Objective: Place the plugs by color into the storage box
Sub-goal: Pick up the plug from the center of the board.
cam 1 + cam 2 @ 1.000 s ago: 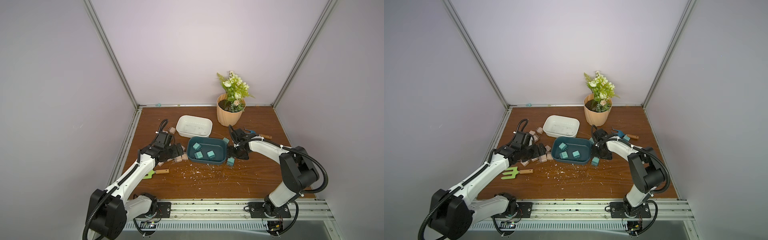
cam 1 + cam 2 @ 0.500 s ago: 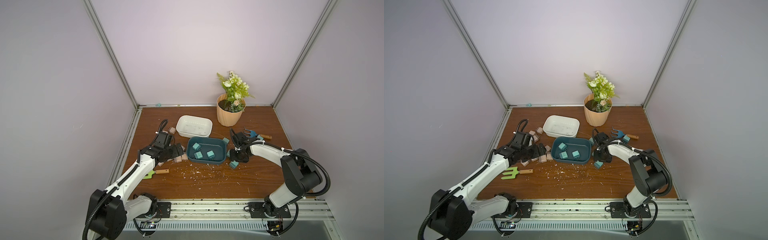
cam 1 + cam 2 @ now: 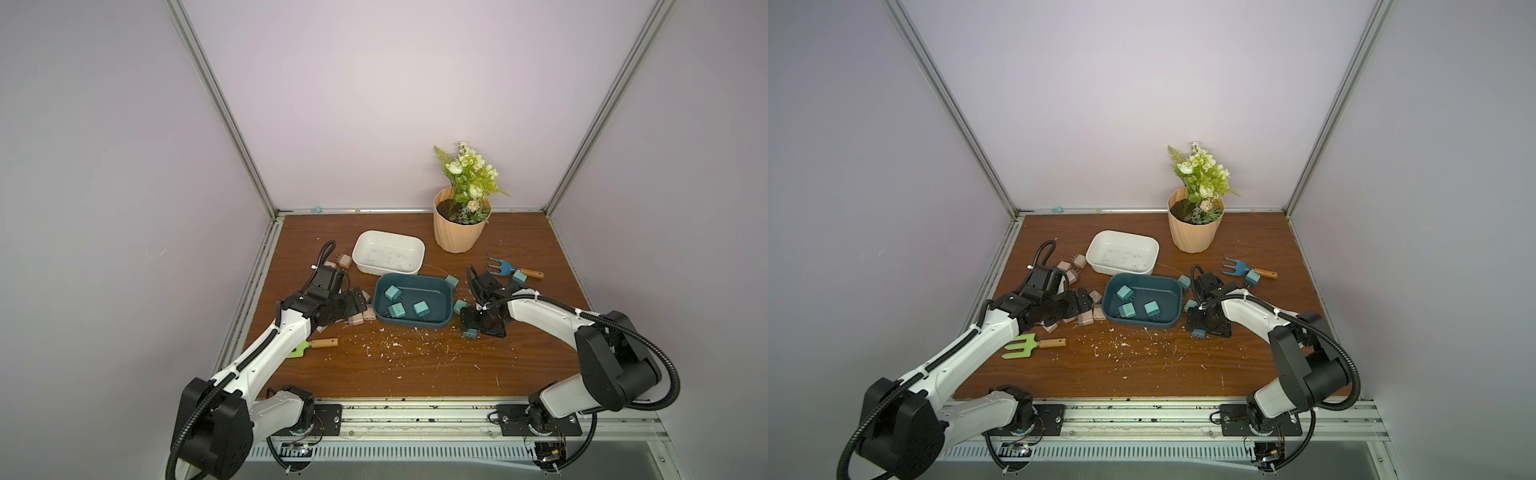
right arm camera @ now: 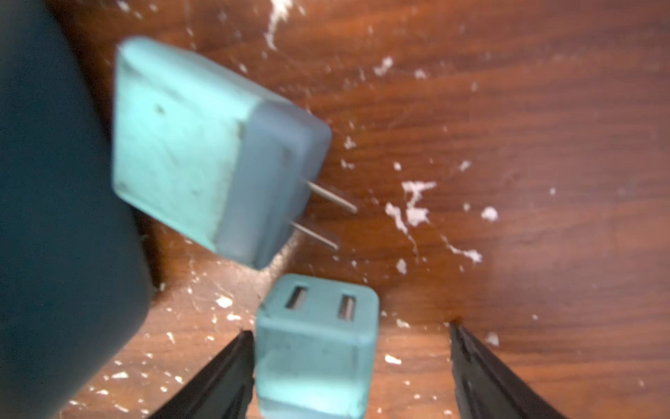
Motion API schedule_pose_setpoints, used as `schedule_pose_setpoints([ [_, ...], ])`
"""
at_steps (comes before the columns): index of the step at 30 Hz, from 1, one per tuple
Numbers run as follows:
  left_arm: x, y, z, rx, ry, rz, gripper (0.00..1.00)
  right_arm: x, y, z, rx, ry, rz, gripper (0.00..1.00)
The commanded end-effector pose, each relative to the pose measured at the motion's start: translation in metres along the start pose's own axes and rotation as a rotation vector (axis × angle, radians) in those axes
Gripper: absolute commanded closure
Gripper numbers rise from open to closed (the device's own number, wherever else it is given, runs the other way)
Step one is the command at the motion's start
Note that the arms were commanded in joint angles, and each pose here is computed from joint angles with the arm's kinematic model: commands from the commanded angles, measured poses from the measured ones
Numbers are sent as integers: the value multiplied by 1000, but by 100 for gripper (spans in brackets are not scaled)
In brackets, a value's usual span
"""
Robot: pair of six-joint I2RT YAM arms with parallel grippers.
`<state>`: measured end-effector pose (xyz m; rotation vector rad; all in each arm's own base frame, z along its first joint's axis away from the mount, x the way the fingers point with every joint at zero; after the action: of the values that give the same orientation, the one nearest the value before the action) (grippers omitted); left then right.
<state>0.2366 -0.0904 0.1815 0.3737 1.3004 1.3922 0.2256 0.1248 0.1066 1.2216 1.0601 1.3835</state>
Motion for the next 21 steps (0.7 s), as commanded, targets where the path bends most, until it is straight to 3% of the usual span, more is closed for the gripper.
schedule_pose_setpoints([
  [1,0,1,-1,-3,7,-2,0,-5,1,-9,16,-9,-36,14],
  [5,1,0,-3,3,7,1,0,-1,2,-2,-4,34,-14,22],
  [13,1,2,-1,-8,-1,9,0,4,9,8,-11,77,-17,54],
  [21,0,-1,1,-18,-4,10,0,35,73,49,-102,166,60,60],
])
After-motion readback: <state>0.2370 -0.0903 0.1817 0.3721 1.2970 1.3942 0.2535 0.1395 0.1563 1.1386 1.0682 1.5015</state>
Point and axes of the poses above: each gripper's point midway between its finger pads, its own y axis back along the fingers, its own x axis along the line the jaws close on, z = x × y, the point moved 8 cm from there along y, back along the fingers, and after that the axes turned 8 degrees about y, right-handed, at the moved point
